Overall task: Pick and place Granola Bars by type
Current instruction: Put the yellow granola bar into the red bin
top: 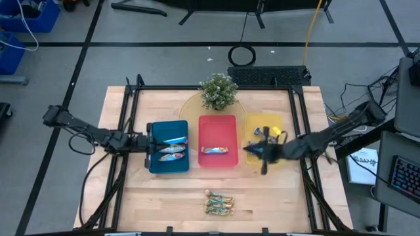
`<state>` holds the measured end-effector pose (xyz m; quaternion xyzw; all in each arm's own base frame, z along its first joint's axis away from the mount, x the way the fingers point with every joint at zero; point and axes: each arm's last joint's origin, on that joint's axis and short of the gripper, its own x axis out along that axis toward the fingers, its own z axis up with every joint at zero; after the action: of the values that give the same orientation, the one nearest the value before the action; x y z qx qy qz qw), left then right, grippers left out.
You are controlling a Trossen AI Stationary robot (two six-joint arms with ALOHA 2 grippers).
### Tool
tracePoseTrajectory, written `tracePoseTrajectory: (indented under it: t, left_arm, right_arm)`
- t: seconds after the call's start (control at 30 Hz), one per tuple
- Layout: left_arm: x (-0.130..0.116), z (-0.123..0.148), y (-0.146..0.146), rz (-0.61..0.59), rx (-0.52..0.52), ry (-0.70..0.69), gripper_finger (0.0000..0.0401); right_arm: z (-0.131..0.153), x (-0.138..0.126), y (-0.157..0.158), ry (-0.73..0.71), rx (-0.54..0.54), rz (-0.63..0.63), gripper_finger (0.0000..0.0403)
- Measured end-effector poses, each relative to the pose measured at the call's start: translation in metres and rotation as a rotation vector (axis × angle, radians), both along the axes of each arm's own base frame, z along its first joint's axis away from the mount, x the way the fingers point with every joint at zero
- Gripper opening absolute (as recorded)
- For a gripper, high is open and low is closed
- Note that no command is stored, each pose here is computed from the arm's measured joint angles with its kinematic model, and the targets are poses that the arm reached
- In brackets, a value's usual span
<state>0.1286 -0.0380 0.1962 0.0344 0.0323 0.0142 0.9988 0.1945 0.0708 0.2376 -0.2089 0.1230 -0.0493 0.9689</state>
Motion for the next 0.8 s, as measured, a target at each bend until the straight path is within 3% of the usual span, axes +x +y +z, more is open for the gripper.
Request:
tracePoseTrajectory:
  t: [0.2, 0.3, 0.43, 0.6, 0.8]
  left_arm:
    - [-0.001, 0.001, -0.001, 0.012, 0.040, -0.007, 0.0019]
    - [-0.001, 0.001, -0.001, 0.035, 0.035, -0.005, 0.0024]
    - [-0.001, 0.001, 0.000, 0.060, 0.044, -0.005, 0.0019]
    - [-0.001, -0.004, 0.001, 0.088, 0.039, 0.012, 0.0005]
    - [-0.001, -0.007, 0.001, 0.081, 0.094, 0.024, 0.0020]
  right_arm:
    - [0.015, 0.057, 0.054, 0.257, 0.042, -0.075, 0.0000]
    - [0.008, 0.082, 0.078, 0.386, 0.100, -0.123, 0.0000]
    - [-0.010, 0.113, 0.109, 0.520, 0.205, -0.070, 0.0000]
    - [-0.035, 0.135, 0.136, 0.566, 0.355, 0.011, 0.0000]
    - [-0.056, 0.140, 0.144, 0.561, 0.388, -0.040, 0.0024]
